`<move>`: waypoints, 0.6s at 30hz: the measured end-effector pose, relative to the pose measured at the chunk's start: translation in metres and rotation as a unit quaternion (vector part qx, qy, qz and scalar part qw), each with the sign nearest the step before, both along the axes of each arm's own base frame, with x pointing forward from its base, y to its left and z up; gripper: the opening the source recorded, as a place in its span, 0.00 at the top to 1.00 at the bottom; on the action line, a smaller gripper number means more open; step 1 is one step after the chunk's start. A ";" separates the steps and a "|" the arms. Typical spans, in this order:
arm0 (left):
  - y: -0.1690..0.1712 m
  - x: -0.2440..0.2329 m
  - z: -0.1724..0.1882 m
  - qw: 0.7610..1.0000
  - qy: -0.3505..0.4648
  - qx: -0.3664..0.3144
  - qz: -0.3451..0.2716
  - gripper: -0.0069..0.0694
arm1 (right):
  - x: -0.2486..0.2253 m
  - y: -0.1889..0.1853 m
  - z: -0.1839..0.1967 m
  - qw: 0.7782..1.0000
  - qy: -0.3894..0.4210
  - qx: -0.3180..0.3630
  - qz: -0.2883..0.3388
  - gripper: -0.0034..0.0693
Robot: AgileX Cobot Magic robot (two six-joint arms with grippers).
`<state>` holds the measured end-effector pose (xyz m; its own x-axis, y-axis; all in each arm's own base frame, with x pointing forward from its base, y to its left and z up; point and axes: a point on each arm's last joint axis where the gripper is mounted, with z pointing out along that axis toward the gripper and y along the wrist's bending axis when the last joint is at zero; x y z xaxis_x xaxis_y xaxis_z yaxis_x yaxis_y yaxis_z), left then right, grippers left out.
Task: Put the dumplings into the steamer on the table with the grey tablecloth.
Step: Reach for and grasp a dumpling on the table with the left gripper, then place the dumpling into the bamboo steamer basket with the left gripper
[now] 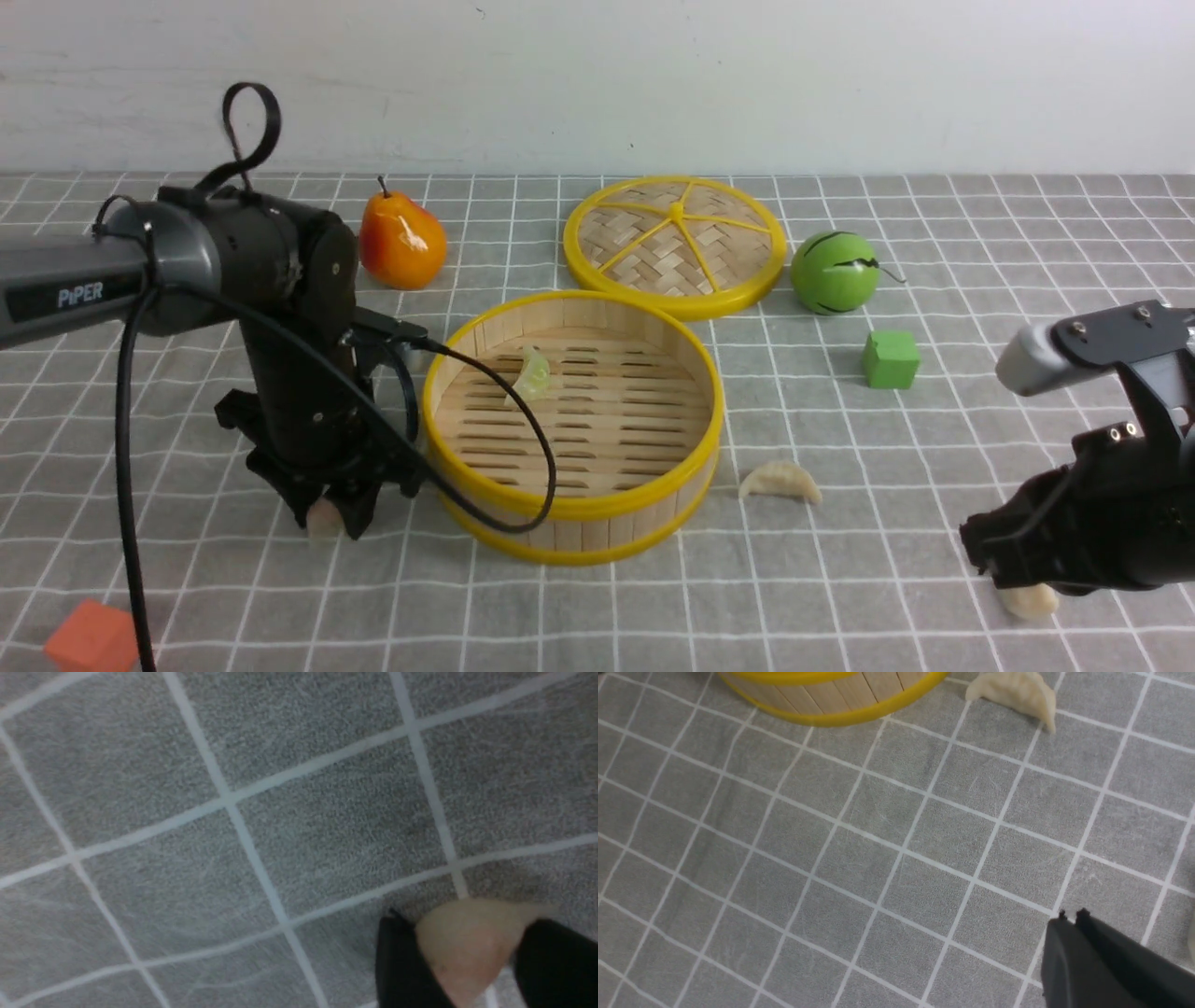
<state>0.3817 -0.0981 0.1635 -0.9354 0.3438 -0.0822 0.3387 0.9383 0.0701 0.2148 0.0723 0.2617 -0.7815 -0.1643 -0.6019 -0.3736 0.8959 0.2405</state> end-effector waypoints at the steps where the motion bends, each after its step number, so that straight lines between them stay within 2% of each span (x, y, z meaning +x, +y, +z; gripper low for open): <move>1: 0.000 0.000 0.000 1.000 0.000 0.000 0.001 0.54 | 0.000 0.000 0.000 1.000 0.000 0.000 0.000 0.94; 2: 0.000 0.000 0.000 1.000 0.001 -0.001 0.018 0.62 | 0.000 0.000 0.000 1.000 0.000 0.000 0.001 0.94; 4: 0.000 -0.001 0.004 0.999 0.000 -0.002 0.036 0.66 | 0.000 0.000 0.000 1.000 0.000 0.000 0.001 0.94; 7: 0.002 -0.004 0.014 0.999 -0.005 -0.004 0.053 0.66 | 0.000 0.000 0.000 1.000 0.002 0.001 0.002 0.93; 9: 0.002 -0.010 0.041 0.997 -0.028 -0.020 0.066 0.66 | 0.000 0.000 0.000 1.000 0.002 0.001 0.002 0.93; 12: -0.004 -0.016 0.091 0.987 -0.080 -0.092 0.102 0.66 | 0.000 0.000 0.000 1.000 0.002 0.001 0.002 0.93; 15: -0.019 -0.024 0.131 0.966 -0.116 -0.200 0.115 0.67 | 0.000 0.000 0.000 1.000 0.000 0.002 0.000 0.92; 18: -0.034 -0.021 0.130 0.958 -0.120 -0.236 0.108 0.67 | 0.001 0.000 0.001 1.000 -0.003 0.004 -0.003 0.92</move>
<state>0.3608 -0.1317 0.2934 -0.9150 0.0161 -0.4031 0.1609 0.9308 -0.3281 0.2154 0.0726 0.2623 -0.7784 -0.1551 -0.6084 -0.3702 0.8960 0.2453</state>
